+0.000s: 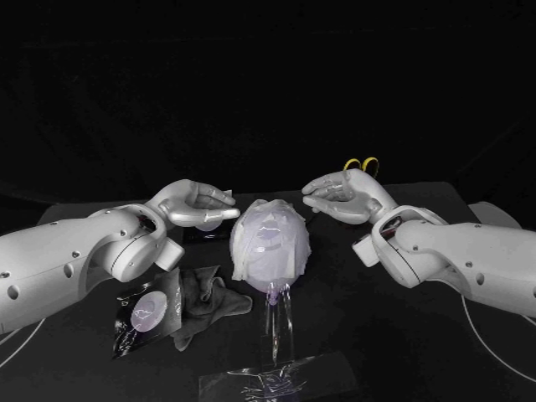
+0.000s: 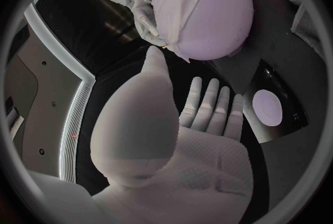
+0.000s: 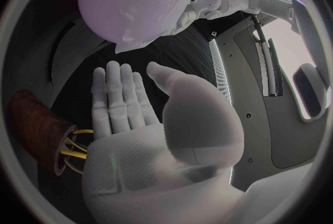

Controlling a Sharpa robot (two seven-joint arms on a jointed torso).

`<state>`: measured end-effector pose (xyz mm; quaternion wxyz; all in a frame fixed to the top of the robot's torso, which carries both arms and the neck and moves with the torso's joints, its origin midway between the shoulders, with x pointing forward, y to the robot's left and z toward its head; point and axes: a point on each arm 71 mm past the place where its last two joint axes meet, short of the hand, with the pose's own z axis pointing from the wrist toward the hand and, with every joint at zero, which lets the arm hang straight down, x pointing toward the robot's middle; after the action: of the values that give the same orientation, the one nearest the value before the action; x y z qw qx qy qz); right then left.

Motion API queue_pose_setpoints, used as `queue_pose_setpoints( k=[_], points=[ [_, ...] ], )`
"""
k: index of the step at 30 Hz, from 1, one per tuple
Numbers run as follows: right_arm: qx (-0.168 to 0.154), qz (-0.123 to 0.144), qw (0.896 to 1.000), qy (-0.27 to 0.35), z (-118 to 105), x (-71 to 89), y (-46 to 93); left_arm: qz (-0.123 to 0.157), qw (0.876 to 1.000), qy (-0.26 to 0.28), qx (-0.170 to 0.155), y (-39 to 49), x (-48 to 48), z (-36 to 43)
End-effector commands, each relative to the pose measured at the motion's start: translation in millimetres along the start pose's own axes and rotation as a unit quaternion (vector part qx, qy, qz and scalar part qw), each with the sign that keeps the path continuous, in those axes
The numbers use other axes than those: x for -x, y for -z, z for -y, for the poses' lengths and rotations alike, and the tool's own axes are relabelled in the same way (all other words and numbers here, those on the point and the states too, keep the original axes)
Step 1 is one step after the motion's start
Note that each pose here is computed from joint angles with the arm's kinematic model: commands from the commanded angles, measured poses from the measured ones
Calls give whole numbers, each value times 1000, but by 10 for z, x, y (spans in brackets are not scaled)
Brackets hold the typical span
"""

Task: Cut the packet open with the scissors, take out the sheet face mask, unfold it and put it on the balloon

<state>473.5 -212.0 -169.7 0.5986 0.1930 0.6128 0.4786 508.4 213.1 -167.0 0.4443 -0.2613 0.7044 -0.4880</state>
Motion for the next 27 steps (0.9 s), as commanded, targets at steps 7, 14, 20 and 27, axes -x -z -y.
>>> queue_pose_setpoints(
  k=[7,14,20,27],
  points=[
    [83,5,995,59,-82,-124,110,-8,1000,7,-5,-124,113,70],
    [108,22,990,90,-123,-211,176,0,999,-34,-19,-323,183,157],
    [109,30,988,104,-132,-287,234,-6,997,-67,-26,-514,181,242],
    [104,26,988,111,-130,-444,317,-31,995,-98,-17,-691,128,320]
  ],
)
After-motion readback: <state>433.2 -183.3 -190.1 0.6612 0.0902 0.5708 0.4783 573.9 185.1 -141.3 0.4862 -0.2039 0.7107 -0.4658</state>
